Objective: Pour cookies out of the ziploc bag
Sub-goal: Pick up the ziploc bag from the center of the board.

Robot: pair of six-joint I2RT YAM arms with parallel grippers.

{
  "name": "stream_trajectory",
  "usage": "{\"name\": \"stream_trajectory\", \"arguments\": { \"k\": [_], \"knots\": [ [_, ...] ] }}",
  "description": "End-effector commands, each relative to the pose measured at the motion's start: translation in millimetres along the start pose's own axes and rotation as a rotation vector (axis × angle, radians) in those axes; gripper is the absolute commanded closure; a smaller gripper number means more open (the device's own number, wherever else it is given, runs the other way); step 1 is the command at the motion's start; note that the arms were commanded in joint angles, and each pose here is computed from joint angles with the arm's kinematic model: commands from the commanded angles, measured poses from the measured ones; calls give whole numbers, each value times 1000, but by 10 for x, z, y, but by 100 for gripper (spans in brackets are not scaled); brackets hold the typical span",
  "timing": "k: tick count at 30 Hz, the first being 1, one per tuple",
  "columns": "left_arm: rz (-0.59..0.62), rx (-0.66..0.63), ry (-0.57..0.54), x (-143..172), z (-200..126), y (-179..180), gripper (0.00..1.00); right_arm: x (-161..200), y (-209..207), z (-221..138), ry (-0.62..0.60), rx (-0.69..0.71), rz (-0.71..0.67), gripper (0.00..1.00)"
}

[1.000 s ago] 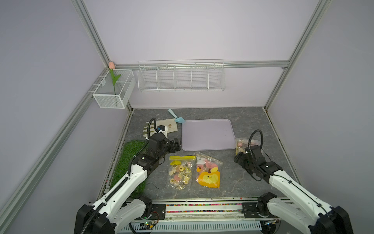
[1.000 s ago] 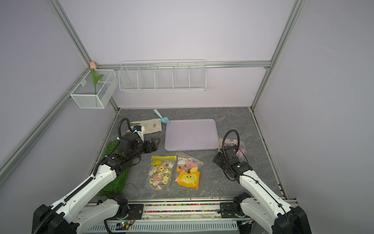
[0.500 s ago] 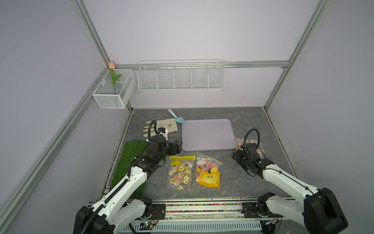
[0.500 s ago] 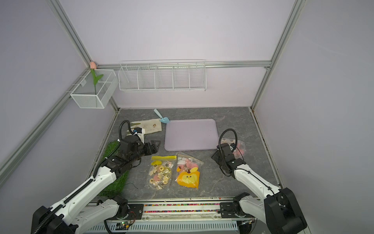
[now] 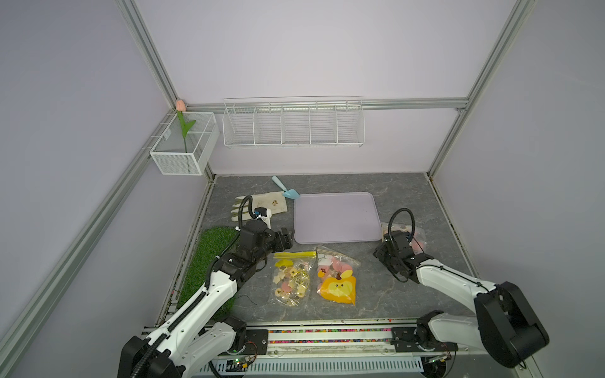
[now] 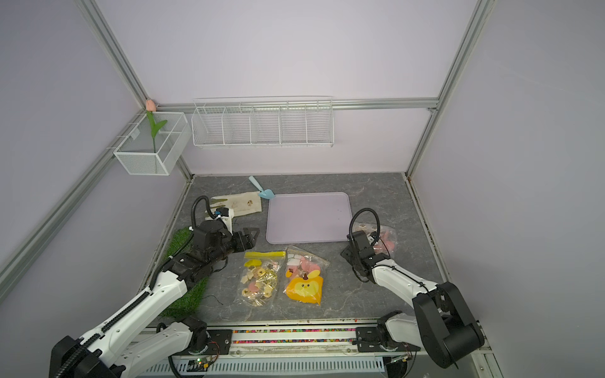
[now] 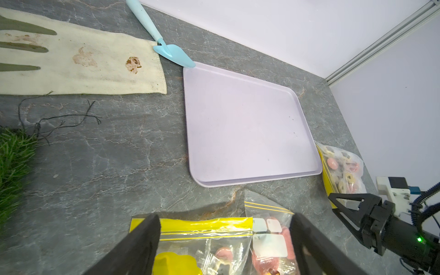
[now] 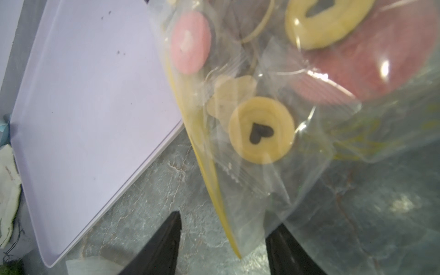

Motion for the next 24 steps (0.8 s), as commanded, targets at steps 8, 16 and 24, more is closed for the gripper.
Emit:
{"name": "stream_trajectory", "arguments": {
  "k": [8,16,24],
  "knots": [
    [-8,5,-4,69,28,5,13,-152,23,-10,-89,-9,1,53],
    [3,7,-6,67,21,1,13,-200,62,43,-64,-14,-11,71],
    [13,12,-7,87,34,0,13,-234,84,-33,-57,-11,-54,83]
  ]
}}
Point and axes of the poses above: each gripper's point midway between its finger pads, its own z axis out along the fingers, its own y axis along the line the jaws close on, x = y × z, the point moved 2 cm from there along -z, back along the fingers, and after that the axes turned 13 degrees about z, right-handed, at the moved point
